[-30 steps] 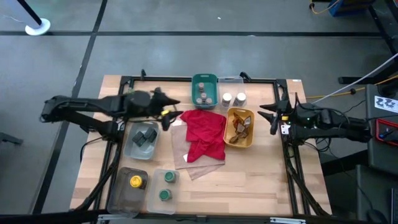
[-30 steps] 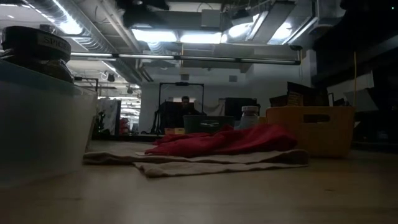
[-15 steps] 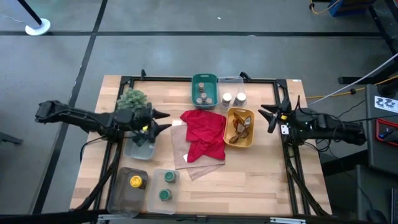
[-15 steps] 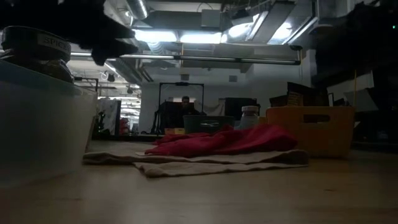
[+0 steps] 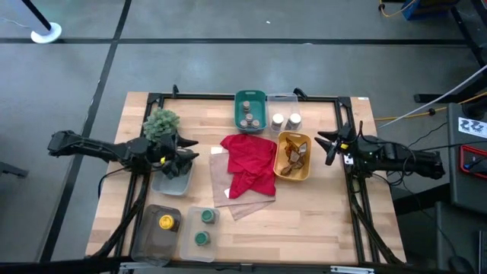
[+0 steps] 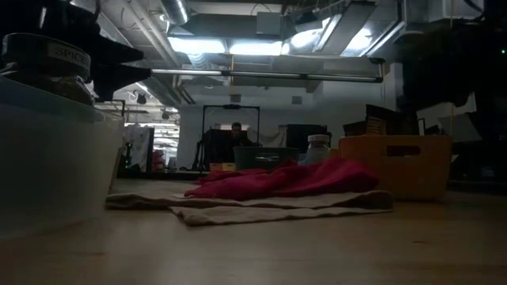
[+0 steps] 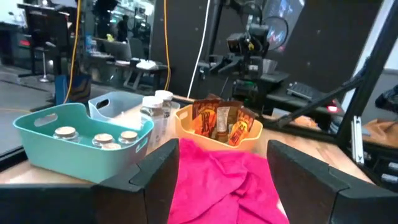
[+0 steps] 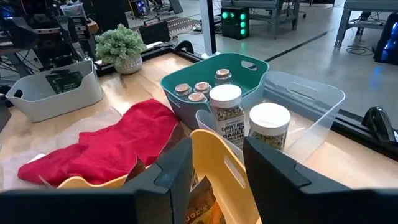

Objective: Sort spices by type
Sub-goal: Return to Home Position

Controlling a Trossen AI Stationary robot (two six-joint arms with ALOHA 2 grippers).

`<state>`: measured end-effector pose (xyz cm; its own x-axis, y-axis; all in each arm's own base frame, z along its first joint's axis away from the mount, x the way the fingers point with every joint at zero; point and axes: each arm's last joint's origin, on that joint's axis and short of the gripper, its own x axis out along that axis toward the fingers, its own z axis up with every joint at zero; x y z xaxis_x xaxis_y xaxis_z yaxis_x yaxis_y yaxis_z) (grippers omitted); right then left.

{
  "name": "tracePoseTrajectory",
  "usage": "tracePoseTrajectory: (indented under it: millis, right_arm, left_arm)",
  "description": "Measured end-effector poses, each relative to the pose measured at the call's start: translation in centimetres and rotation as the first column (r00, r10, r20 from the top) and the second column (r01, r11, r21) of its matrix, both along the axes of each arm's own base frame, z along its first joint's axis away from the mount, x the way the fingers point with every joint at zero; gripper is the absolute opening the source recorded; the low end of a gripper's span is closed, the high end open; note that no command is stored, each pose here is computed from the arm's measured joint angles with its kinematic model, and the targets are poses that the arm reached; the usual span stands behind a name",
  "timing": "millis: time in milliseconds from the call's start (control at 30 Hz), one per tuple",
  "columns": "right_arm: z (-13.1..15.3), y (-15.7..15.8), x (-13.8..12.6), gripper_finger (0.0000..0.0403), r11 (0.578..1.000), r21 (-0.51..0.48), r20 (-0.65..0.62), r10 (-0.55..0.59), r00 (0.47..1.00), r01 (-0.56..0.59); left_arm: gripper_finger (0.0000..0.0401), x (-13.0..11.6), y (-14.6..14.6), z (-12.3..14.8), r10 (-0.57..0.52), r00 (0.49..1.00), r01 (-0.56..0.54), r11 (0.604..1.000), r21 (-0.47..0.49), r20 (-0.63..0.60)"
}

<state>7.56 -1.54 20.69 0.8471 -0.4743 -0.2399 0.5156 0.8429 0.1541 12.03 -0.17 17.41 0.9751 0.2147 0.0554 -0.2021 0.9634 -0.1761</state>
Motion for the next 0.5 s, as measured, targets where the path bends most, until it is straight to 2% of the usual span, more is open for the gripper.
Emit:
tracePoseTrajectory:
  millis: [267,367,500]
  right_arm:
    - [0.3,0.1,-0.6,0.0143,0.999,-0.009,0.051,0.042,0.998,-0.042]
    - [0.4,0.2,-0.8,0.0143,0.996,-0.012,0.071,0.088,0.994,-0.087]
    - [0.5,0.4,-0.7,0.0143,0.988,-0.025,0.071,0.156,0.985,-0.154]
  left_arm:
    - [0.0228,-0.9,0.1,0.5,0.002,1.000,-0.005,0.997,0.083,0.031]
    - [0.0228,-1.2,0.1,0.8,0.006,0.998,-0.013,0.992,0.123,0.057]
    - [0.0228,-1.5,0.1,0.7,0.006,0.999,-0.012,0.992,0.126,0.043]
